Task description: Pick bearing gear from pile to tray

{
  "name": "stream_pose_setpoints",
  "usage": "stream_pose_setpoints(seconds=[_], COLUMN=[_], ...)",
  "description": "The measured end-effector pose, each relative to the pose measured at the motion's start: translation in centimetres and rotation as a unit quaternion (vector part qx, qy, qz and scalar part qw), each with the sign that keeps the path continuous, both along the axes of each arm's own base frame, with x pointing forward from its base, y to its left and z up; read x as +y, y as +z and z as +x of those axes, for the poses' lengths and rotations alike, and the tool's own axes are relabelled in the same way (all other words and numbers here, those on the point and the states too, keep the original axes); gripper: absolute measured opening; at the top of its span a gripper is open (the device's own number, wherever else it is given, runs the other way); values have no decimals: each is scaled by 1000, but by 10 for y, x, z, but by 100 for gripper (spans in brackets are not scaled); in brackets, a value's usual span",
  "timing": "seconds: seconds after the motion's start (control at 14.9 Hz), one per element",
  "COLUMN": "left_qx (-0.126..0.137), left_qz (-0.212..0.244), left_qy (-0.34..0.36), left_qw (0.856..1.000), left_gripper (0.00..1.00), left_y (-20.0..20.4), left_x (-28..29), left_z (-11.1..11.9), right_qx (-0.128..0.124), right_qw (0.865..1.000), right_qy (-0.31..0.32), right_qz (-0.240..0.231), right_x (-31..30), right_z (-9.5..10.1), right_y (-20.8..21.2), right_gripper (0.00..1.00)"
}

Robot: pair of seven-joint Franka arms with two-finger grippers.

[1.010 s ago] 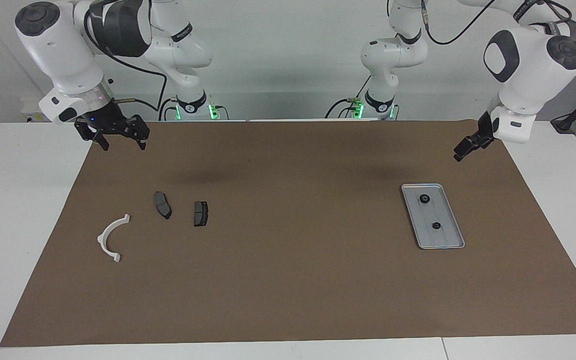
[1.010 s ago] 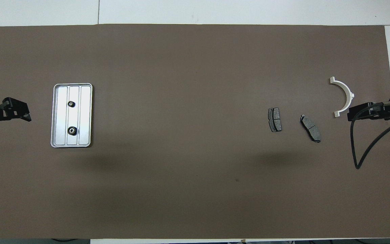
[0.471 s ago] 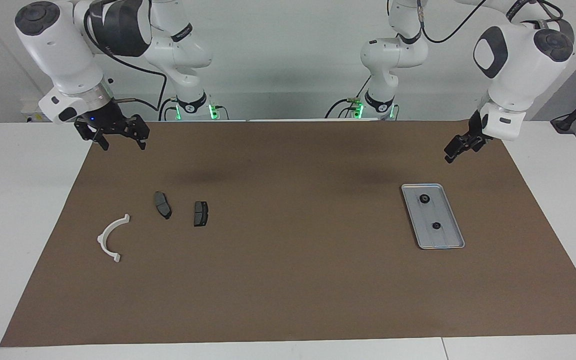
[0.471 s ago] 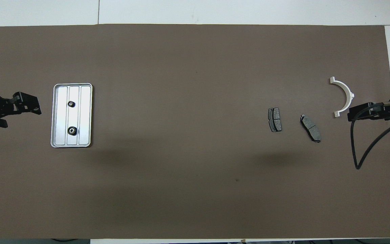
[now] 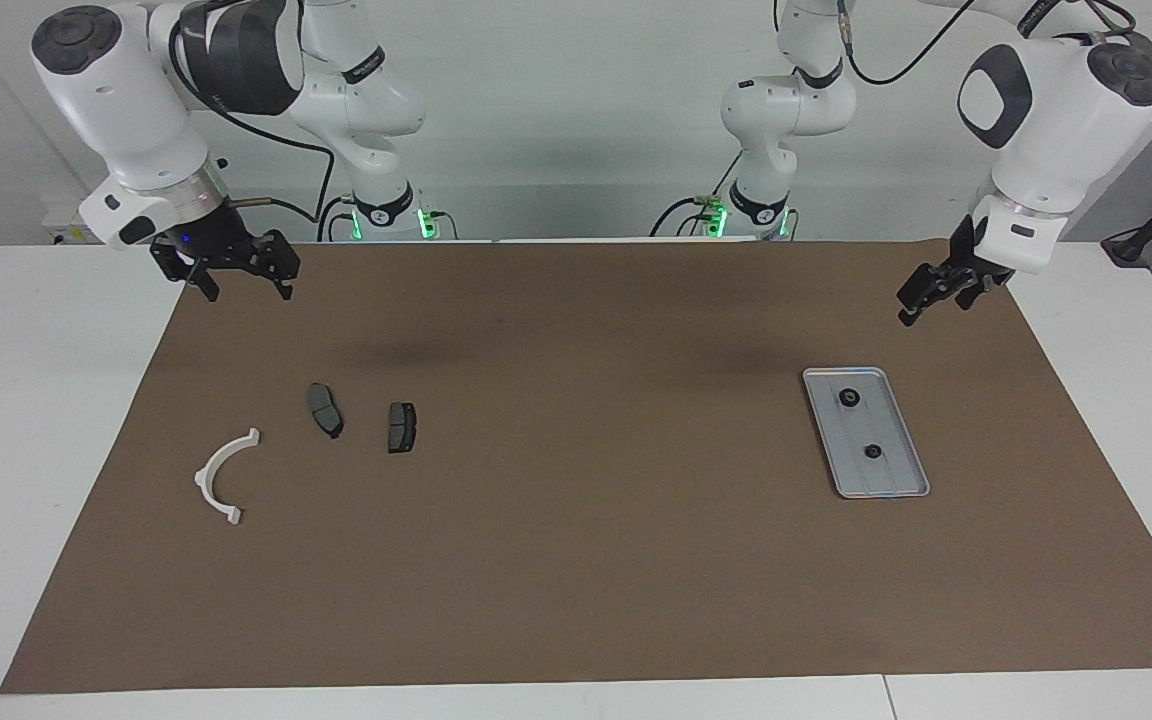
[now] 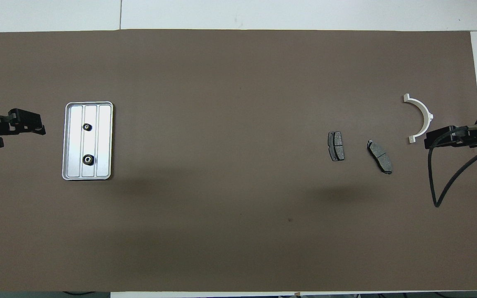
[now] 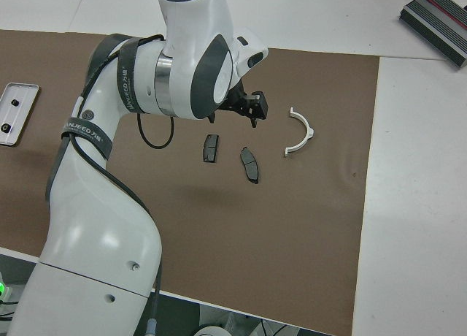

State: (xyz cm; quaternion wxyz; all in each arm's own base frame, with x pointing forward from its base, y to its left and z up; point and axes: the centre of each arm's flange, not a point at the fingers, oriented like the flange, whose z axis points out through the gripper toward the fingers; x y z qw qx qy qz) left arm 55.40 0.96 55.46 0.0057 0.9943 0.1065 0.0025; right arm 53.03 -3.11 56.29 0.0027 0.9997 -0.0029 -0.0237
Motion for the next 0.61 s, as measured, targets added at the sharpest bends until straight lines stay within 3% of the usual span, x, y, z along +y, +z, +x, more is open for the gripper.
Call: stream_pose_setpoints(seconds=[0.61], left_qx=[-12], left_qz=[-1], left_qy=[-8], left_qw=[1000], left_gripper=[100], left_y=[17], left_x=[-7], left_z=[2], right_qx=[0], right_qw=[1000], right_qy=[0], right_qz=[0], right_x=[0], right_z=[0], right_y=[0], right_gripper=[100])
